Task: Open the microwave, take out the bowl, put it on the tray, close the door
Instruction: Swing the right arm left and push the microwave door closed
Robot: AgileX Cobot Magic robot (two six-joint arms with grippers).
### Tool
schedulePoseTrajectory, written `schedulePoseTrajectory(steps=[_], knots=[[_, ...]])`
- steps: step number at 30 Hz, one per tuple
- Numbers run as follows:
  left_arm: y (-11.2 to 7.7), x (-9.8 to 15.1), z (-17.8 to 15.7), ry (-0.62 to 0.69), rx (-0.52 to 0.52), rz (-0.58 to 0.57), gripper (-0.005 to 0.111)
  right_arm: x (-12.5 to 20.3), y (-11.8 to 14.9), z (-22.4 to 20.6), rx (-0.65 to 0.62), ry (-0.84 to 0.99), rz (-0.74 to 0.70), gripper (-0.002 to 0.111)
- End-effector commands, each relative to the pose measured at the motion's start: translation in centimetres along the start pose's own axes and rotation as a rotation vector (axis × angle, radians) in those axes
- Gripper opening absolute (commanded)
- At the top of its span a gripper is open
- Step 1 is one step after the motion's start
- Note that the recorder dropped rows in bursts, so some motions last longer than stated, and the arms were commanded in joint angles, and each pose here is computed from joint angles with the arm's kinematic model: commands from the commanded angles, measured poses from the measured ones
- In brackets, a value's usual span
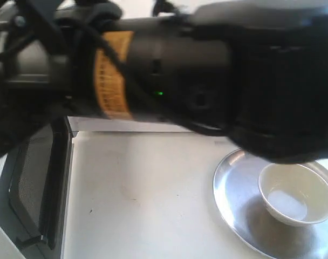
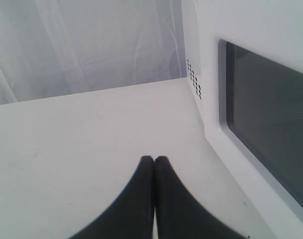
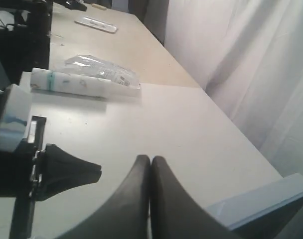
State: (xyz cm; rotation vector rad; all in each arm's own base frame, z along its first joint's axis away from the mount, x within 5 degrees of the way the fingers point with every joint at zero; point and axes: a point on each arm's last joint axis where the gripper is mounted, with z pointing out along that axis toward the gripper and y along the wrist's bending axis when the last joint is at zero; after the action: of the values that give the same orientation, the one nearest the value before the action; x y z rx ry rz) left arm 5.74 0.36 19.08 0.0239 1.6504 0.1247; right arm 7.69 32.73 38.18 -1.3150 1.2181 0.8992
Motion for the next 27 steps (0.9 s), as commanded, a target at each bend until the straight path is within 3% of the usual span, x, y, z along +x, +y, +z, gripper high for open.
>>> schedulePoseTrajectory(steps=[1,8,20,27], knots=[[0.0,-0.1,0.0,-0.009,0.001,-0.008,0.0,0.2,0.3,4.3,0.107,0.051,-0.021,0.0],[0.0,-0.1,0.0,-0.009,0.001,-0.008,0.0,1.0,-1.4,9.0,0.508,0.102,0.069,0.0],[0.0,-0.1,0.0,-0.009,0.001,-0.008,0.0,3.2,-0.7,12.4,0.506,0.129,0.026,0.0],[0.0,-0.1,0.0,-0.009,0.001,-0.008,0.0,5.1,-3.0,11.6,0.788,0.28,-0.167,0.0]])
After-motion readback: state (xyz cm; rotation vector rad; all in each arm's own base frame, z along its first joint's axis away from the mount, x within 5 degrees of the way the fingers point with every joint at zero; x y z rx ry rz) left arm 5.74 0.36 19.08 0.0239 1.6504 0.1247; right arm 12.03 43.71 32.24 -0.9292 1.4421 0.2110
